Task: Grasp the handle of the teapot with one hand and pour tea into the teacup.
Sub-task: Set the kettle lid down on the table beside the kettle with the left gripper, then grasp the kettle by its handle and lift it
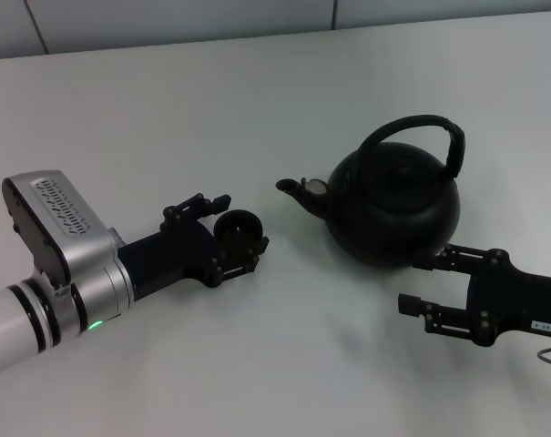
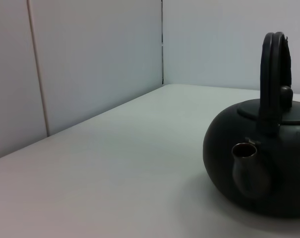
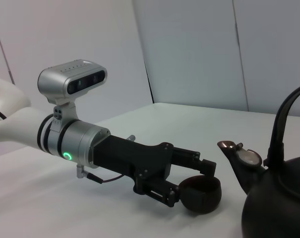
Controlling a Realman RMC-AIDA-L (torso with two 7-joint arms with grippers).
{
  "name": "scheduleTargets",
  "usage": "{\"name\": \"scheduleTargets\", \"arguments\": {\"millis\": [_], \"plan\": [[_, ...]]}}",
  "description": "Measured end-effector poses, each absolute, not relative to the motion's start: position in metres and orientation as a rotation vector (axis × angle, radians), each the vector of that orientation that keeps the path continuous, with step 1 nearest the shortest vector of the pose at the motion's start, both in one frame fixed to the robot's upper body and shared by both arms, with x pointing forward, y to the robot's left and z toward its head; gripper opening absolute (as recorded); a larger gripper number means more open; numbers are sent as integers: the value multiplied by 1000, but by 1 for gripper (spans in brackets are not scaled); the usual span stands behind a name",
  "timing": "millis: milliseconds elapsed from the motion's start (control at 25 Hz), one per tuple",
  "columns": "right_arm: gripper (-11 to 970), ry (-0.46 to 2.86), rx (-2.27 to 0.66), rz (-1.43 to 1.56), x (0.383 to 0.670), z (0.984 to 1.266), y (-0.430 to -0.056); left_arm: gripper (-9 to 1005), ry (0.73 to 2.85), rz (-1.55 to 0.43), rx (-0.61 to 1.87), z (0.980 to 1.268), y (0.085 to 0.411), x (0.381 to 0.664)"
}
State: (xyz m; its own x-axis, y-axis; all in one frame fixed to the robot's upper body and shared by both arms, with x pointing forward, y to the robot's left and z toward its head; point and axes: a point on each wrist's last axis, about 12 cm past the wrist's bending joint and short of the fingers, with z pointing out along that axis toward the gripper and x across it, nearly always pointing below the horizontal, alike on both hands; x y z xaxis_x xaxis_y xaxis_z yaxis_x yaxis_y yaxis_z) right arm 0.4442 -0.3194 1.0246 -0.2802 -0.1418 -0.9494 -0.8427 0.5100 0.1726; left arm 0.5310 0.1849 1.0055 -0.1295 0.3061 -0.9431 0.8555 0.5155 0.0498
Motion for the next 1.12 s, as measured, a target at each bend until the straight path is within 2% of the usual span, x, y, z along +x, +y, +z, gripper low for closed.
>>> {"name": "scheduleTargets", "arguments": {"millis": [200,280,400,440,560,680,760,920,1120], "plan": [[673,1740,-833,865,444,1024,-319,801,1664,-665,986,1008,185,529],[673,1742,-831,864,444,1024,-320,801,1623,-694,965,1011,189,526],[673,1744,-829,862,443,1024,-320,801,1522,-738,905,1021,219,513],[673,1745,-829,861,443,1024,-320,801,1522,-738,905,1021,219,513],[673,1746,-827,857,444,1024,-321,801,1473,-769,862,1031,261,492],[673,1746,-826,854,444,1024,-321,801,1468,-773,859,1034,271,484],[673,1746,-826,852,444,1024,-321,801,1456,-789,846,1042,301,462],[673,1747,-825,852,444,1024,-321,801,1459,-807,826,1046,318,451],[673,1747,-823,854,444,1024,-321,801,1462,-811,833,1047,320,450]]}}
